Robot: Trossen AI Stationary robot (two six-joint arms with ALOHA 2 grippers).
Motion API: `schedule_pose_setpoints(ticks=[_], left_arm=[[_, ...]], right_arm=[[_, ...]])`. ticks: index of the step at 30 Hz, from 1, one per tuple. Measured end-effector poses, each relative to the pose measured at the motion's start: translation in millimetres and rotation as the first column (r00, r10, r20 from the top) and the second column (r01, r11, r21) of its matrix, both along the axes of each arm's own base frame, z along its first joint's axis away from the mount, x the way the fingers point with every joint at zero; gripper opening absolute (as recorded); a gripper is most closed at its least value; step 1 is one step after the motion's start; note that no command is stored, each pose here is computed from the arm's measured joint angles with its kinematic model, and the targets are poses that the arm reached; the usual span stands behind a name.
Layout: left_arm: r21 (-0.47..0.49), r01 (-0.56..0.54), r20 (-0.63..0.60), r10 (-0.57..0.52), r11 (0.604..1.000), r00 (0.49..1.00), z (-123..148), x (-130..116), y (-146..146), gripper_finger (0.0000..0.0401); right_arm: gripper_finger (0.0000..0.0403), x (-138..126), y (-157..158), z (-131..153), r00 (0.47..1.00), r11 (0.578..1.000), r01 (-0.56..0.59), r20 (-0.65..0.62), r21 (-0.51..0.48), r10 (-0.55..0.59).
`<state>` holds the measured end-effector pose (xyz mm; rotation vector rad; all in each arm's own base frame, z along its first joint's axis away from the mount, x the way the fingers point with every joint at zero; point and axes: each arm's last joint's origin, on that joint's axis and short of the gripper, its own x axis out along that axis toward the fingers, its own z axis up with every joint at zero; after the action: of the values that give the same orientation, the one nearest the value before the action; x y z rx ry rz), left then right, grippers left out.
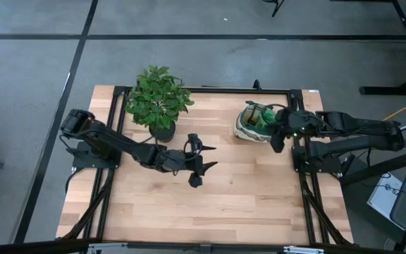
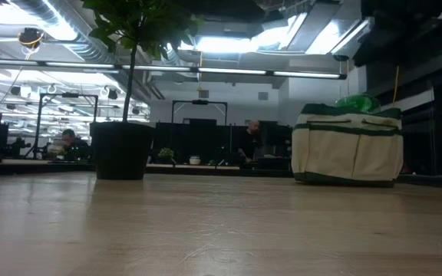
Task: Pick & Place Garden tools in Gardening bag
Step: Return to Home Position
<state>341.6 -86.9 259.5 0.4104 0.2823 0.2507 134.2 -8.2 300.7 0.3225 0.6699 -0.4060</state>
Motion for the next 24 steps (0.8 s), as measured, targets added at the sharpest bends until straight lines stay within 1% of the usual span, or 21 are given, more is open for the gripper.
schedule_pose_setpoints(ticks=[2,4,6,8,9,11,13,14,17,19,21,24], left_arm=[[-0.039,0.01,0.006,-0.009,0.999,1.0,10,-9,-3,0.0239],[-0.075,0.032,0.015,-0.031,0.997,0.999,20,-22,-8,0.0239],[-0.109,0.106,0.033,-0.103,0.988,0.994,24,-35,-10,0.0239],[-0.147,0.204,0.034,-0.201,0.968,0.979,24,-47,-12,0.0239],[-0.172,0.237,0.053,-0.231,0.956,0.971,24,-53,-11,0.0239],[-0.222,0.253,0.103,-0.236,0.942,0.966,24,-65,-9,0.0239],[-0.255,0.235,0.137,-0.206,0.938,0.969,22,-78,-5,0.0239],[-0.269,0.221,0.156,-0.184,0.938,0.97,21,-84,-4,0.0239],[-0.297,0.188,0.191,-0.135,0.936,0.972,16,-103,-1,0.0239],[-0.314,0.185,0.209,-0.122,0.931,0.97,13,-114,0,0.0239],[-0.325,0.2,0.228,-0.129,0.924,0.965,11,-122,0,0.0239],[-0.329,0.226,0.247,-0.148,0.917,0.958,9,-132,-2,0.0239]], right_arm=[[0.0093,-2,5,0,0.999,0.999,-0.034,0.01,-0.005,0.034],[0.0093,-6,10,-6,0.999,0.998,-0.05,0.005,-0.032,0.05],[0.0093,-8,15,-19,0.997,0.996,-0.072,0.002,-0.058,0.072],[0.0093,-8,21,-37,0.993,0.991,-0.118,0.015,-0.071,0.119],[0.0093,-8,25,-45,0.988,0.987,-0.146,0.035,-0.073,0.149],[0.0093,-6,31,-60,0.975,0.977,-0.198,0.088,-0.081,0.205],[0.0093,-4,38,-73,0.953,0.961,-0.263,0.134,-0.087,0.273],[0.0093,-3,42,-79,0.934,0.946,-0.31,0.154,-0.099,0.322],[0.0093,-1,52,-95,0.85,0.875,-0.452,0.214,-0.174,0.482],[0.0093,0,57,-103,0.778,0.821,-0.517,0.269,-0.241,0.568],[0.0093,1,60,-109,0.682,0.757,-0.578,0.33,-0.305,0.653],[0.0093,-1,63,-115,0.518,0.657,-0.653,0.411,-0.377,0.75]])
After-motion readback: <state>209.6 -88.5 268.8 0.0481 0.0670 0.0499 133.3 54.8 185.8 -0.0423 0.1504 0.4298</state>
